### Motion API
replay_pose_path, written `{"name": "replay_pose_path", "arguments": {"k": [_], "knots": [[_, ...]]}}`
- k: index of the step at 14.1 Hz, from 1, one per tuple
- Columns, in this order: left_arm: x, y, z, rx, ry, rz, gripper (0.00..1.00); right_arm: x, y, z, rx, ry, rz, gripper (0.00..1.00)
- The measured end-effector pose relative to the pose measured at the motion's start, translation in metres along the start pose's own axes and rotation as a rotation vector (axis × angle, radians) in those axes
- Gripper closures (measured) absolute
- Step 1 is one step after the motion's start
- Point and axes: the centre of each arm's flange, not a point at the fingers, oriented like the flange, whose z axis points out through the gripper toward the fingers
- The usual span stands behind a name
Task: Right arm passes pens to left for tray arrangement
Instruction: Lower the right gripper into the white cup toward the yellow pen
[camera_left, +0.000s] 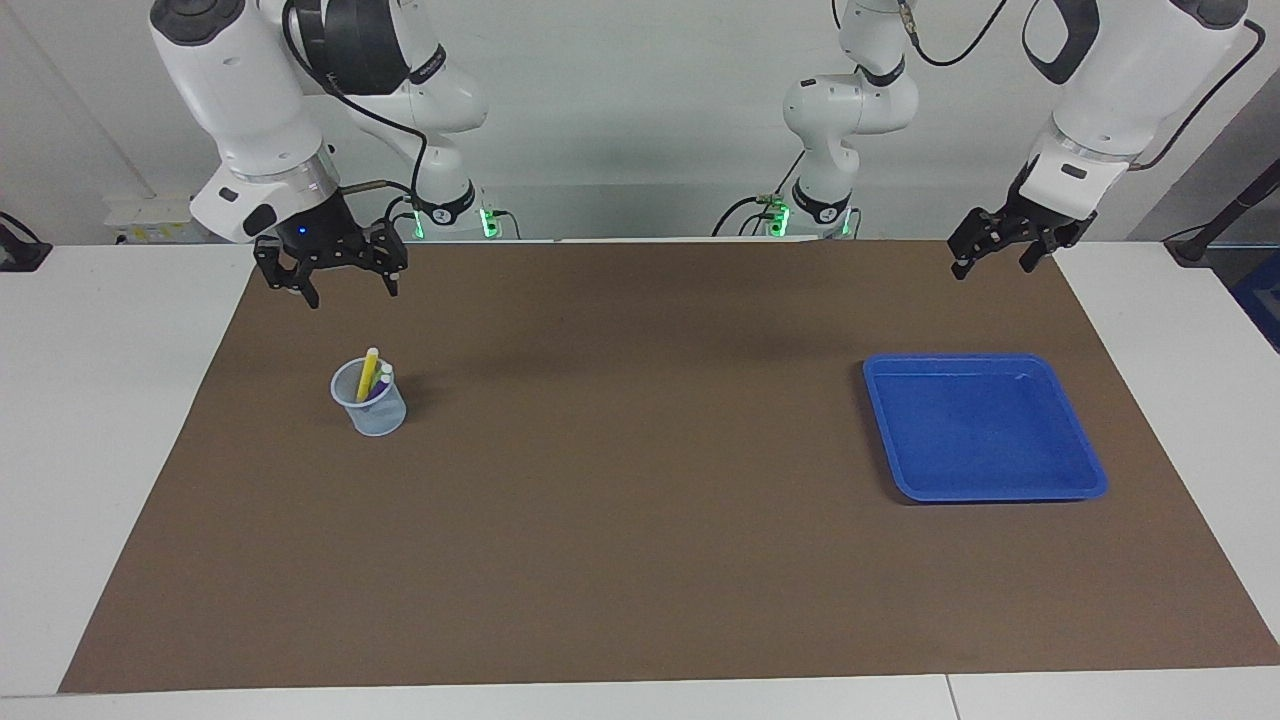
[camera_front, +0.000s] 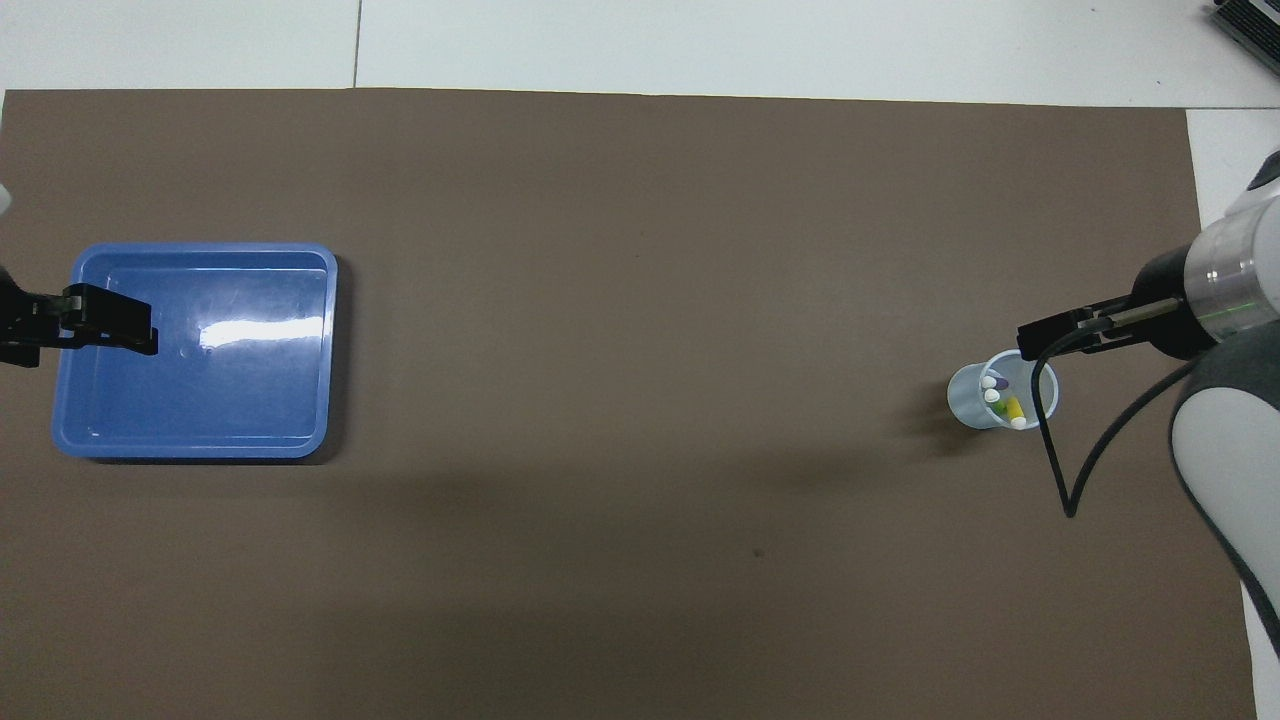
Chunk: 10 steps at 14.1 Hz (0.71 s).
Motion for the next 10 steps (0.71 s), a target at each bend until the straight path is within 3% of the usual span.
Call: {"name": "replay_pose_path", "arguments": {"k": [10], "knots": [[0.0001, -0.0019, -0.0011, 0.0, 0.002, -0.003, 0.0, 0.0, -0.0005, 0.0001, 0.0, 0.0, -0.001, 0.0]]}}
